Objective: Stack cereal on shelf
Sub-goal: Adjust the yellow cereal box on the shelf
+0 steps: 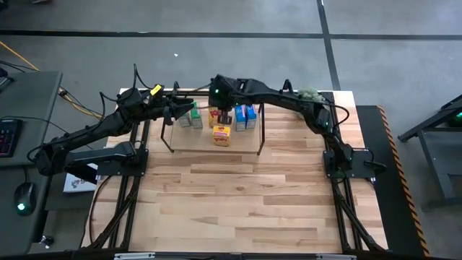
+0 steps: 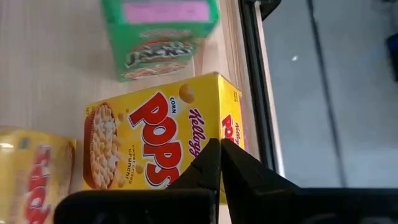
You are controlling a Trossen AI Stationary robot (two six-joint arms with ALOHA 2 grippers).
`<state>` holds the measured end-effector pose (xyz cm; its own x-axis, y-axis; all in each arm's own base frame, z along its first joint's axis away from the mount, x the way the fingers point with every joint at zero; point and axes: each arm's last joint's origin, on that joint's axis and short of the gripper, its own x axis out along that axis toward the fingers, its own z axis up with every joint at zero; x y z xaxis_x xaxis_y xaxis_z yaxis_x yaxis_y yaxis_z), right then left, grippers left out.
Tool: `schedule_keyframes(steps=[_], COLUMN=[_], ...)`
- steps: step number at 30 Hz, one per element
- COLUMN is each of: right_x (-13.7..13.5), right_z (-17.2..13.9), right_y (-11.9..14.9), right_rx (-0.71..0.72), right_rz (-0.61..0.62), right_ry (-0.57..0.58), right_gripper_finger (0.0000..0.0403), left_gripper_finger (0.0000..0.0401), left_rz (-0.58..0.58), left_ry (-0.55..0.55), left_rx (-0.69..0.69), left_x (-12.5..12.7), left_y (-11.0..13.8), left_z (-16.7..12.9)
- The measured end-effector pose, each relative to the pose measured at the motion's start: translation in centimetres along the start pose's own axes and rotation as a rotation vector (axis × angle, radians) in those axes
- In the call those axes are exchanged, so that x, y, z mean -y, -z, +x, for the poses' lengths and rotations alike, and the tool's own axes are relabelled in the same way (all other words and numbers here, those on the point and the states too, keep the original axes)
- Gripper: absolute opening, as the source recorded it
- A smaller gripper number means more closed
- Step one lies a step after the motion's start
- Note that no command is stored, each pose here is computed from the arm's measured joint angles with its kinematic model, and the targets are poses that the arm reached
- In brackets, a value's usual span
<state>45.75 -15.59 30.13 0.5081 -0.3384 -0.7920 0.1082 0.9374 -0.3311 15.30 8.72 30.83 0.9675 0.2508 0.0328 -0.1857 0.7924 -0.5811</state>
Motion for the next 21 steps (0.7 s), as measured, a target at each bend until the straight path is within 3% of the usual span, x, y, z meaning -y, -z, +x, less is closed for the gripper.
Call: schedule_keyframes(steps=[9,21], right_x=[-3.6,-5.9], right_z=[-1.3,-2.2], right_y=[-1.2,-1.8], right_rx=[-0.063,-0.096], right_rz=[-0.121,-0.085], right_ry=[0.198,0.389], right_gripper_finger=[0.0000,0.0000], left_gripper_finger=[0.0236,0.0236], left_rz=[0.046,0.159], left_ry=[-0.001,-0.033], left_rx=[0.001,0.020], left_x=[0.0,-0.1], left_y=[0.0,-0.1], left_z=[0.0,0.0])
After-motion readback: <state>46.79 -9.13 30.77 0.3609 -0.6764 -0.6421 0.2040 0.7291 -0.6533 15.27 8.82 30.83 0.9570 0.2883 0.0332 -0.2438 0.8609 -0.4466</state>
